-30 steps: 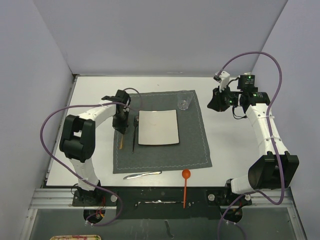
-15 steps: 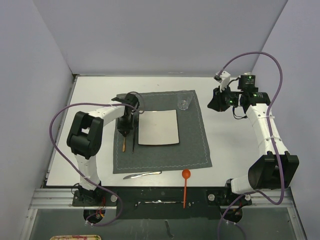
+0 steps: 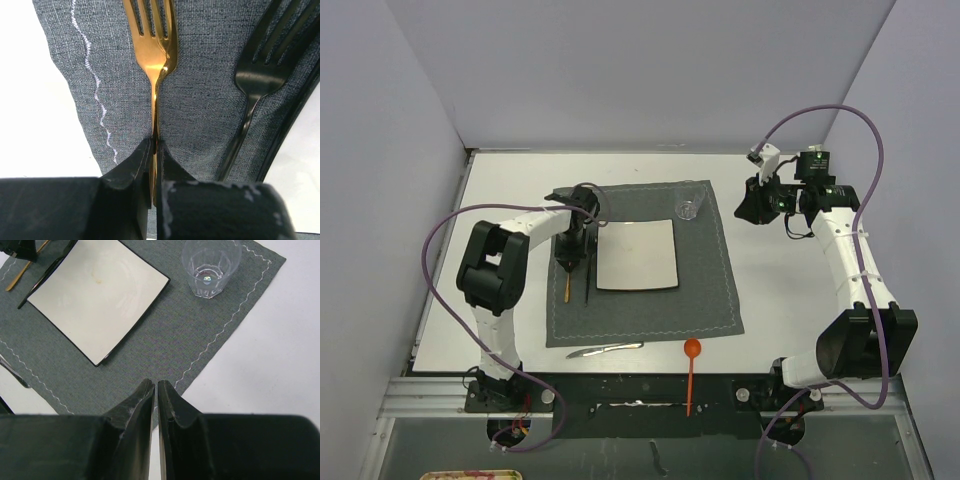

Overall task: Set the dinner table for one person
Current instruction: Adjust the fork on the napkin.

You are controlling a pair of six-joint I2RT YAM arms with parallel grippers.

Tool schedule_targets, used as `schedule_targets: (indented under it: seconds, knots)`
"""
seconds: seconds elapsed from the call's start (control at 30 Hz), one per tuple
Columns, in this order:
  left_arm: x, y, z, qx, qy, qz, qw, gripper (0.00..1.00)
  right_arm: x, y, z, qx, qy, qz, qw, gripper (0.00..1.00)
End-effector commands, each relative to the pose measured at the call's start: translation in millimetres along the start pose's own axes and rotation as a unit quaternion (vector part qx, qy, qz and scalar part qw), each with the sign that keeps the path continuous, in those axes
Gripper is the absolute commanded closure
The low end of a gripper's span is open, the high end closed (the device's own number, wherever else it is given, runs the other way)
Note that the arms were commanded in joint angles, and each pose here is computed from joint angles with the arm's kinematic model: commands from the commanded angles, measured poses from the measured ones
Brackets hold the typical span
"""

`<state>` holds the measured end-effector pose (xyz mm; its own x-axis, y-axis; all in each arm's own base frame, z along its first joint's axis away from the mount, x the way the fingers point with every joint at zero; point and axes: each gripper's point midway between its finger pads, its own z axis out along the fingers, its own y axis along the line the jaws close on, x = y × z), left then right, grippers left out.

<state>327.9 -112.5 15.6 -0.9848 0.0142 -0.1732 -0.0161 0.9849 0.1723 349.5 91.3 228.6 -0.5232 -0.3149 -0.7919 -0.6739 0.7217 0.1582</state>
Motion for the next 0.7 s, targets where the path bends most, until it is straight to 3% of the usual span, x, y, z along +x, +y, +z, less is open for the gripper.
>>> schedule_targets:
  seconds: [0.0, 0.67]
  knots:
    - [-15.2, -4.7, -7.1, 0.002, -0.016, -0.011, 1.0, 1.0, -16.6, 1.2, -8.5, 0.005, -0.03, -0.016, 0.999, 0.89]
    - [-18.6, -6.2, -11.0, 0.023, -0.005, -0.006, 1.0, 0.99, -16.4, 0.9, -7.6, 0.001, -0.03, -0.013, 0.999, 0.89]
